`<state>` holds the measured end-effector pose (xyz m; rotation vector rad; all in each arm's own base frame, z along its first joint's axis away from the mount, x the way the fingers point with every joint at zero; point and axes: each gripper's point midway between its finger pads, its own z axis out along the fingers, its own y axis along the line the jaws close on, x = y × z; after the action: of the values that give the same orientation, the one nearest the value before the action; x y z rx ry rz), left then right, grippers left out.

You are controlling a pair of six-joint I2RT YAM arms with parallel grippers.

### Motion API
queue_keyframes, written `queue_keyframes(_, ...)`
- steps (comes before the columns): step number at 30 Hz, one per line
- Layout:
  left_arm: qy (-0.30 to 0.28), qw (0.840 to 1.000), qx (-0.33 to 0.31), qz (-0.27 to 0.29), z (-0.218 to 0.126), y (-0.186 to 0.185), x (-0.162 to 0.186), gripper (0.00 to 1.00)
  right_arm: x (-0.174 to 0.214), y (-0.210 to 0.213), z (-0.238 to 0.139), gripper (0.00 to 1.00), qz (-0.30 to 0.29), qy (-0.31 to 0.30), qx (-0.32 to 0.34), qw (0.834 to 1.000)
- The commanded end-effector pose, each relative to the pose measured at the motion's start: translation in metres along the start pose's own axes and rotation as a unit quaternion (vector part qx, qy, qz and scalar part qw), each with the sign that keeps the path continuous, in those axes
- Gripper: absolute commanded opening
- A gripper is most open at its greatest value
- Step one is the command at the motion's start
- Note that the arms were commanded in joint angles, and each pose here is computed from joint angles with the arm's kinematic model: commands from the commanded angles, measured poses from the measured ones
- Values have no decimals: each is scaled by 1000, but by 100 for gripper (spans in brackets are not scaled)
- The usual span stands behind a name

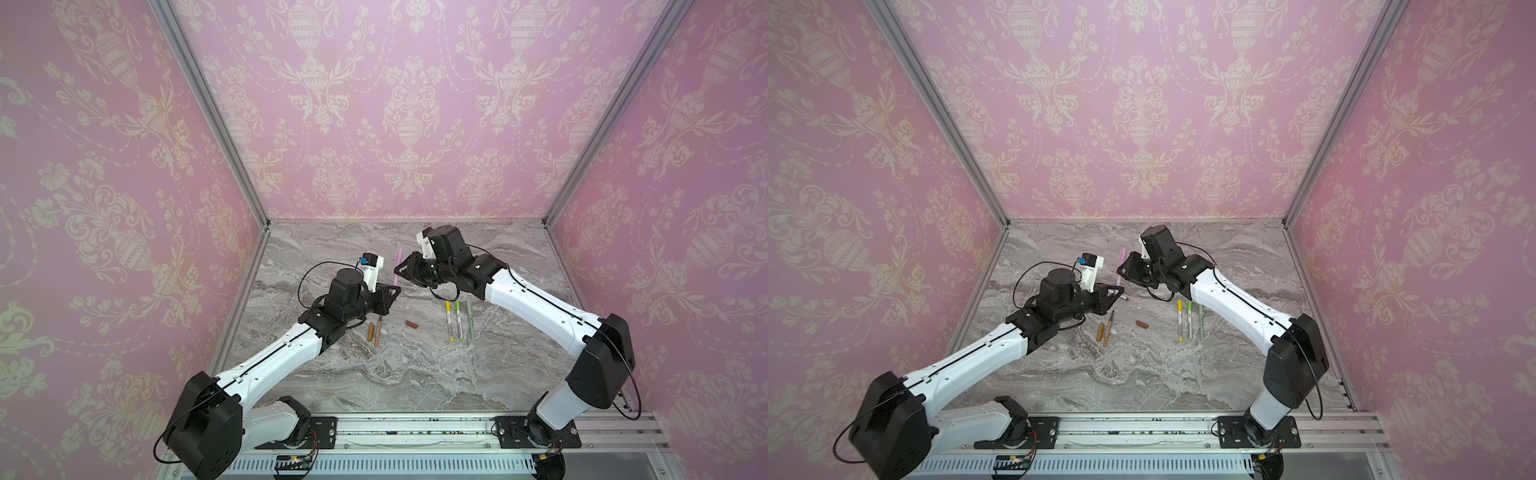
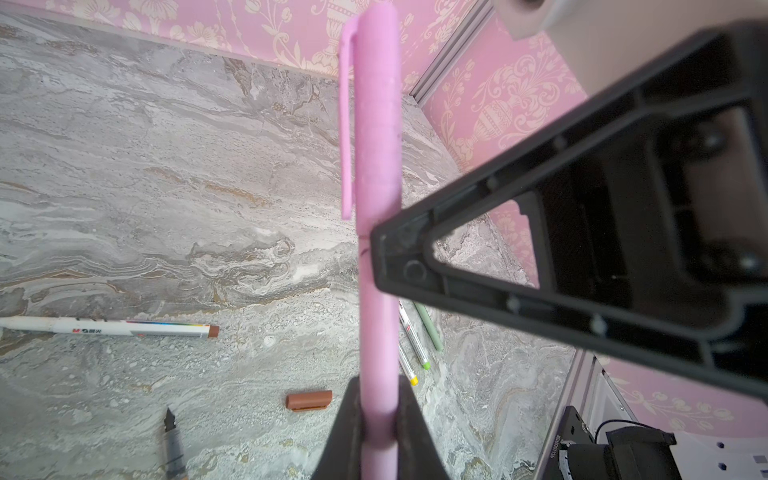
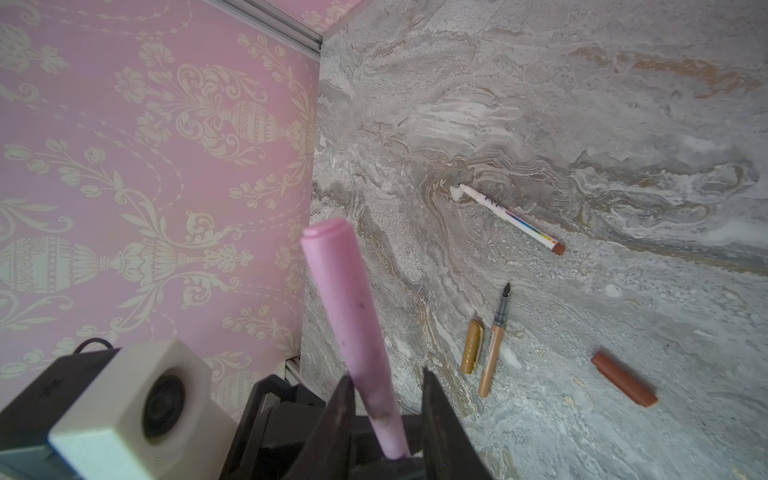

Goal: Insert the pens into the pen caps
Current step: 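Grasp the capped pink pen with the right gripper while the left gripper holds, then carry the capped pink pen away with the right gripper while the left gripper opens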

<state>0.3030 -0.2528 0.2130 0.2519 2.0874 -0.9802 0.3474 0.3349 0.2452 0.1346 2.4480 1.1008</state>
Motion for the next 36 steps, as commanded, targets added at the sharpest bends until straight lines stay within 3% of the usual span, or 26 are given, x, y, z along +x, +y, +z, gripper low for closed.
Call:
queue_keyframes(1,-7,1000,9,-6,0,-6,-3,0,7,-1,10,24,-6,13,2,1000)
queue_keyframes(7,-6,1000,0,-8,0,-2,-2,0,7,-3,10,2,-12,8,16,1000)
queue_keyframes(11,-5,1000,-5,-15,0,1,1,2,5,-11,6,0,-12,6,43,999)
queue_keyframes(13,-1,1000,-8,-16,-4,2,4,29,4,-16,2,0,-14,6,62,998)
queue_keyframes(17,28,1000,-12,1,-19,8,32,62,3,-42,-4,0,-13,19,108,994)
queue_keyframes(20,33,999,-32,19,-37,16,44,76,12,-74,-11,0,-15,52,160,986)
queue_keyframes(27,-31,994,-85,62,-71,31,35,99,54,-160,-27,0,-25,149,283,947)
queue_keyframes(36,-33,994,-77,72,-60,26,25,99,81,-219,-6,0,-21,212,345,914)
